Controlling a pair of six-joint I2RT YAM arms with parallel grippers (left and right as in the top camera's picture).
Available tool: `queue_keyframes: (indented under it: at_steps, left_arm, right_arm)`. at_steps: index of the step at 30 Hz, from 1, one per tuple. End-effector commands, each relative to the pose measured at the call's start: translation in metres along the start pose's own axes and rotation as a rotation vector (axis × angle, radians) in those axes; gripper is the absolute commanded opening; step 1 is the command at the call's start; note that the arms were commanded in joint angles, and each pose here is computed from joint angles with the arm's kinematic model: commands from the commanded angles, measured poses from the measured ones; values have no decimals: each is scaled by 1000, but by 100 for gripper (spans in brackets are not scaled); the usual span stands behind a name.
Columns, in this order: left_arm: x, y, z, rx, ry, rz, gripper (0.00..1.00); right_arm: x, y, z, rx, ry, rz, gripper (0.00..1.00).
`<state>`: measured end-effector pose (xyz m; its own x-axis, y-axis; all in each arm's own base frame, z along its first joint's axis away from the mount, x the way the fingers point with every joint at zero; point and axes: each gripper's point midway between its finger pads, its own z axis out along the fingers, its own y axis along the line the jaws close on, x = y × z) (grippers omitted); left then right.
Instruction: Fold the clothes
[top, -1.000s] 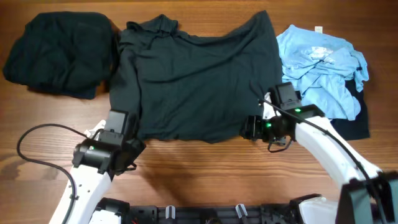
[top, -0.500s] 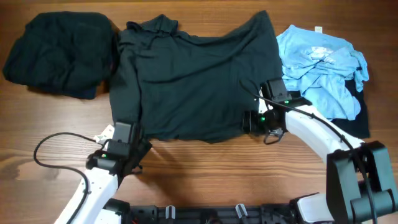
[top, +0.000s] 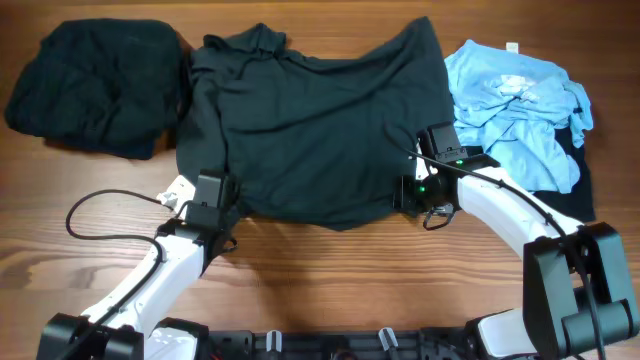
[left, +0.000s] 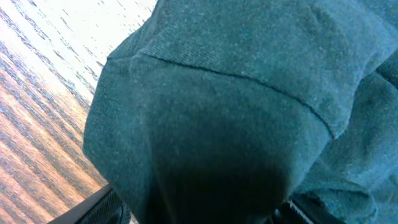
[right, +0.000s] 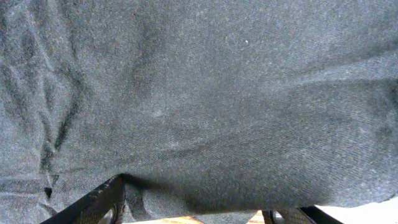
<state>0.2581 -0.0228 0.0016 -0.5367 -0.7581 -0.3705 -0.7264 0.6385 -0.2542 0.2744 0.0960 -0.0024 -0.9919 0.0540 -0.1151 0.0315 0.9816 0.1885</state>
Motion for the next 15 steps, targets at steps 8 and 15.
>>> queue_keyframes:
  at_steps: [8,15]
  left_arm:
    - [1,33,14,-116,-51,23,25]
    - [-25,3,-14,-79,-83,111,4]
  right_arm:
    - [39,-16,28,46,145,40,4]
    - [32,-10,-4,65,200,136,4]
